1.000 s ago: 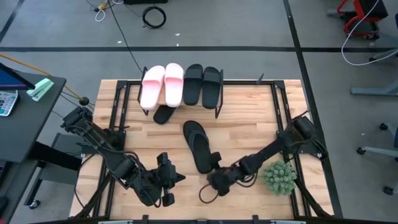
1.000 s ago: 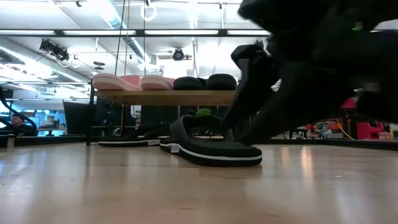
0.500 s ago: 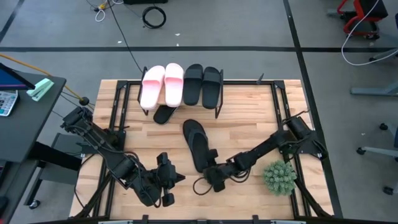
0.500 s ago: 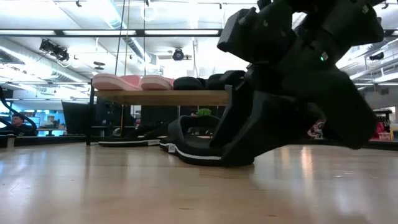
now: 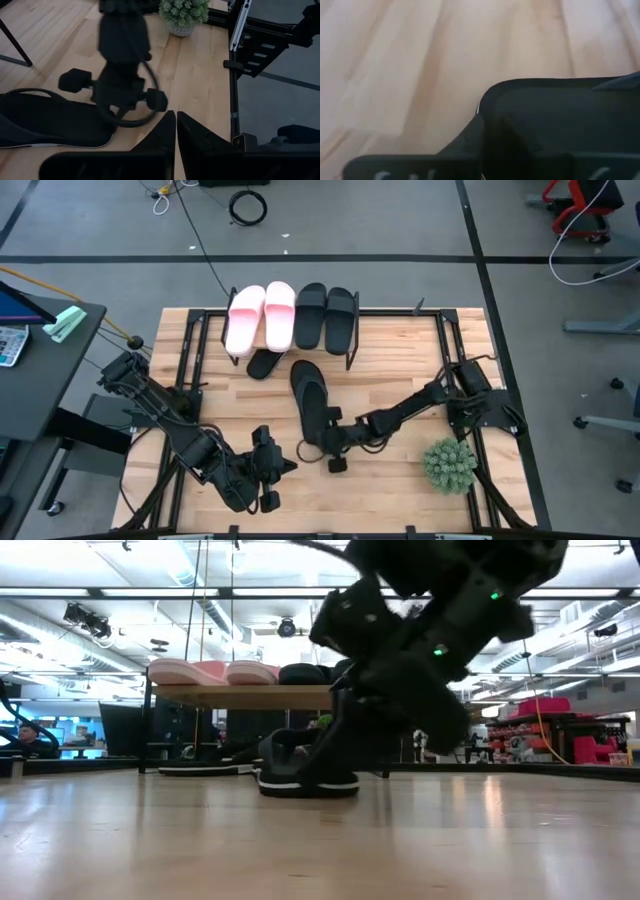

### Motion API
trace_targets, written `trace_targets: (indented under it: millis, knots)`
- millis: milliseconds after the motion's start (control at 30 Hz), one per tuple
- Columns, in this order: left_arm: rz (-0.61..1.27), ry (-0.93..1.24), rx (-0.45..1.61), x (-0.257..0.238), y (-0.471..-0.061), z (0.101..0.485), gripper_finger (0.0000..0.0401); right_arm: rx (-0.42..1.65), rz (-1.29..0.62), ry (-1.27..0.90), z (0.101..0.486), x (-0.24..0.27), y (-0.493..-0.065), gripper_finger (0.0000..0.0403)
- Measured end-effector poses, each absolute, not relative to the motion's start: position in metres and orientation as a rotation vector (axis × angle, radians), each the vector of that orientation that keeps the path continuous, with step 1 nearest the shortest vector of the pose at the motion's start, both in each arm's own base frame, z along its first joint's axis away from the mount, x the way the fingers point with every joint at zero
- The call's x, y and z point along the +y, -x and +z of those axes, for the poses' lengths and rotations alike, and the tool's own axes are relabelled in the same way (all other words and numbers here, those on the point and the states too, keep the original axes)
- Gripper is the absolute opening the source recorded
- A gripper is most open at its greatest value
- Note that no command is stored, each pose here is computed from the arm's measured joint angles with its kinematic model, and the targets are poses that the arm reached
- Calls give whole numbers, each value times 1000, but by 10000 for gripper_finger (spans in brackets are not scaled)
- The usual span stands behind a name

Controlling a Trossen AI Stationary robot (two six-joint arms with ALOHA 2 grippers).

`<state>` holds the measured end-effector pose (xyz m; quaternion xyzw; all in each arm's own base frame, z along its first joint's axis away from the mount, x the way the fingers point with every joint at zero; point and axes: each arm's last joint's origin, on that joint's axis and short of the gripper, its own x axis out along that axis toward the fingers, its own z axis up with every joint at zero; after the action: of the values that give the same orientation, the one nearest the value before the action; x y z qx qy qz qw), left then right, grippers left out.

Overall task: Pick and place slides into the shelf
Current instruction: Put the black slipper under the shelf

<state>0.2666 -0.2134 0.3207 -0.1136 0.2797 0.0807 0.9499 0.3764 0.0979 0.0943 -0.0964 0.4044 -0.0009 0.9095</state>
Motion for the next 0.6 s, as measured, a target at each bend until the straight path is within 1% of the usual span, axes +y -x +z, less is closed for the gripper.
trace_targets:
  millis: [133, 267, 400, 600]
  knots:
    - [164, 231, 569, -213, -266, 321, 15, 788, -64, 118, 93, 84, -384, 33]
    - [164, 228, 569, -213, -267, 321, 8, 742, -185, 90, 97, 72, -389, 6]
    - [164, 229, 569, -213, -267, 321, 13, 721, -370, 91, 98, 53, -391, 3]
    - [162, 233, 569, -214, -266, 321, 22, 749, -496, -37, 96, 21, -391, 2]
